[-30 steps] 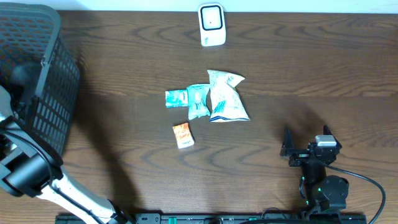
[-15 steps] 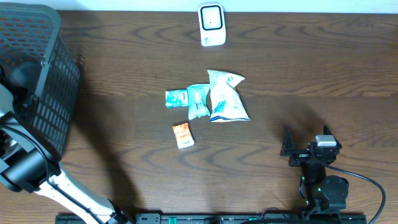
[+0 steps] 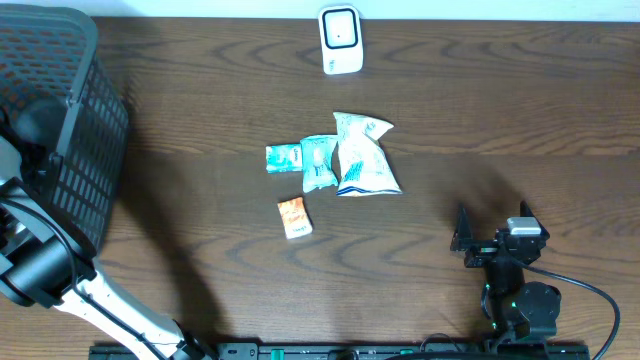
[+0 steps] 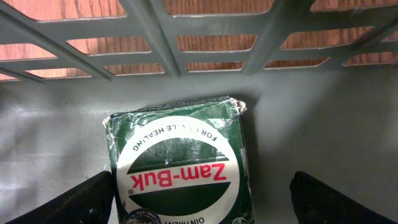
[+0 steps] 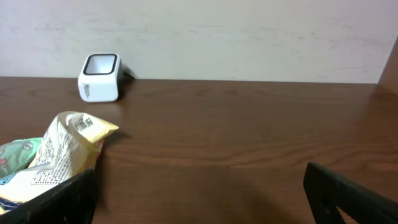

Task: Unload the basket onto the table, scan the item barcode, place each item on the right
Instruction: 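Lower the left gripper onto the green Zam-Buk tin and grasp it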

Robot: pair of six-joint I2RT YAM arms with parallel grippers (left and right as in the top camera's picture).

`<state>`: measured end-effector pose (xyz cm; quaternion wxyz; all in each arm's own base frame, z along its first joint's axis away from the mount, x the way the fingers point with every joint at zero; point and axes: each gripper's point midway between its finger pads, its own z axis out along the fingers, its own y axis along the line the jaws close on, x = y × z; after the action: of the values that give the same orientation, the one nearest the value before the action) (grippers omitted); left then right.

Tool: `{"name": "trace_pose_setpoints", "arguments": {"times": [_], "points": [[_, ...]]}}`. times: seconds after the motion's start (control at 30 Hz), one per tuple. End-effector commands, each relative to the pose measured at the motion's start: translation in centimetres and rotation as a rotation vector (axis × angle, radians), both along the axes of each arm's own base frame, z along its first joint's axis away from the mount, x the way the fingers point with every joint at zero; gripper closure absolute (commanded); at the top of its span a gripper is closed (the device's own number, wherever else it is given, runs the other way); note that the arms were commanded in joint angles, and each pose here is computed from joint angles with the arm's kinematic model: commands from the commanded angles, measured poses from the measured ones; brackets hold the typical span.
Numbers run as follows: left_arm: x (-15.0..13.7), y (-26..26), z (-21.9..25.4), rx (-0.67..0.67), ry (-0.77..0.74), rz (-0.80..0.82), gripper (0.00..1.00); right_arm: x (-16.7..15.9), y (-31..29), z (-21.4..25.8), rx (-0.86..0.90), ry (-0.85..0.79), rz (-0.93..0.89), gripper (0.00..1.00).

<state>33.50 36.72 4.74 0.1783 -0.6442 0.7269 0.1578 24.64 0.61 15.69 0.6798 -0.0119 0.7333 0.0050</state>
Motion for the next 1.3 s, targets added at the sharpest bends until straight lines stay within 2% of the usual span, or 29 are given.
{"name": "trace_pose_setpoints", "arguments": {"times": [0.0,0.6,1.1,1.17,1.27], "points": [[-0.5,-0.1,-1.1,-0.019,0.017,0.01,0.11,0.0,0.0,-0.1,-0.008,0.0,0.0,0.01],[0.0,0.4,-1.0,-0.001,-0.003,0.01,0.11,0.0,0.0,-0.1,-0.008,0.0,0.0,0.01],[-0.8,-0.3,-3.3,-0.049,0.053,0.008,0.11,0.0,0.0,-0.1,-0.008,0.0,0.0,0.01],[-0.7,-0.3,-3.3,-0.047,0.053,0.003,0.12,0.0,0.0,0.0,-0.008,0.0,0.0,0.01],[-0.7,-0.3,-3.3,-0.047,0.054,0.003,0.26,0.0,0.0,-0.1,-0.008,0.0,0.0,0.01]]}}
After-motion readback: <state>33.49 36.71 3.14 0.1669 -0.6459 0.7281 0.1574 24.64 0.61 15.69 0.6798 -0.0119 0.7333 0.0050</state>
